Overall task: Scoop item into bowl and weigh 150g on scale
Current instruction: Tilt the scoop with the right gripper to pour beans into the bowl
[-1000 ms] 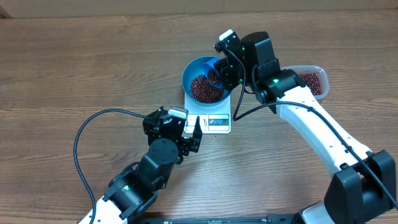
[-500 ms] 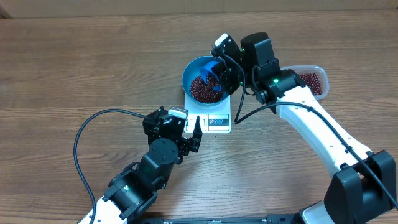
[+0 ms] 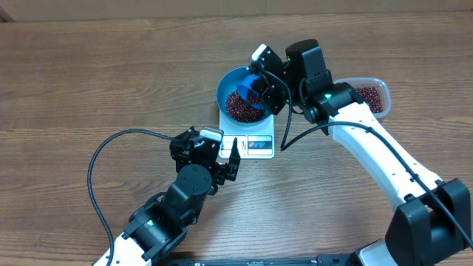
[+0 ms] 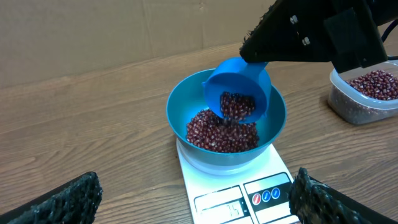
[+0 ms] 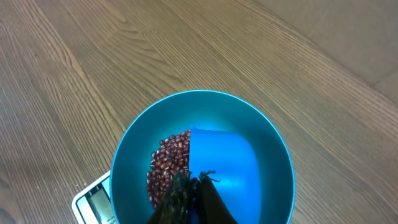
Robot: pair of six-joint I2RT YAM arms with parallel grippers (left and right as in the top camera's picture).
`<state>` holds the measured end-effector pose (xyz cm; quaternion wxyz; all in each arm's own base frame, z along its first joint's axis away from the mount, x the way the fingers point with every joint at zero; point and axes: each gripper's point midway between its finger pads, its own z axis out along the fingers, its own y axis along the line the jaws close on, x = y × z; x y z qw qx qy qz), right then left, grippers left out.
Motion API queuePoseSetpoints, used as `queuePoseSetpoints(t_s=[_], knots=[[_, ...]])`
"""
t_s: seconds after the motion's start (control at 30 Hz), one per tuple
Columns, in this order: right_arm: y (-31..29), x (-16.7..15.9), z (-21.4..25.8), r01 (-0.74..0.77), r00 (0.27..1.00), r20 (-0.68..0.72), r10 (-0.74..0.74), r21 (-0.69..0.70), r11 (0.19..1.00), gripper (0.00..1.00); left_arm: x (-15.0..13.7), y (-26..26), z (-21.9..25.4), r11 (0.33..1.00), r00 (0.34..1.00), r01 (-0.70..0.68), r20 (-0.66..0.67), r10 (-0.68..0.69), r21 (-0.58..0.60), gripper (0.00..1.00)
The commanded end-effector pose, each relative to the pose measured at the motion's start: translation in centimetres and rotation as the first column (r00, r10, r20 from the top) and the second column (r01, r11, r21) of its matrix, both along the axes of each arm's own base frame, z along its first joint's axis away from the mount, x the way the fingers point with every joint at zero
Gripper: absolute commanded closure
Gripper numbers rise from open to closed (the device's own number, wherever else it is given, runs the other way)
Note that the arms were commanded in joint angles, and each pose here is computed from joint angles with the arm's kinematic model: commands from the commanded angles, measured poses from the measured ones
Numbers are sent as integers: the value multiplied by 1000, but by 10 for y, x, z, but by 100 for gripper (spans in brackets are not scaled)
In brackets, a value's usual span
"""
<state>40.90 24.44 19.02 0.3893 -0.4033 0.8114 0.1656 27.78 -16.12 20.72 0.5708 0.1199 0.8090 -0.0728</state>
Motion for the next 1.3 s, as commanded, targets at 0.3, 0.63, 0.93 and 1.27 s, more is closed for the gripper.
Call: queuePoseSetpoints(t_s=[0.3, 0.63, 0.93, 1.27], knots=[[5, -8, 23, -119, 986, 111, 121, -23, 993, 96, 0, 1, -2, 1000, 1000, -17, -5, 17, -10, 1], [6, -8, 23, -214, 951, 200, 235, -123, 969, 96, 0, 1, -2, 1000, 1000, -17, -5, 17, -10, 0], [5, -6, 24, -236, 933, 236, 272, -167, 957, 96, 0, 1, -2, 1000, 1000, -17, -5, 17, -10, 0], [2, 19, 48, 11, 981, 194, -20, 48, 999, 96, 0, 1, -2, 1000, 1000, -17, -5, 17, -10, 0]])
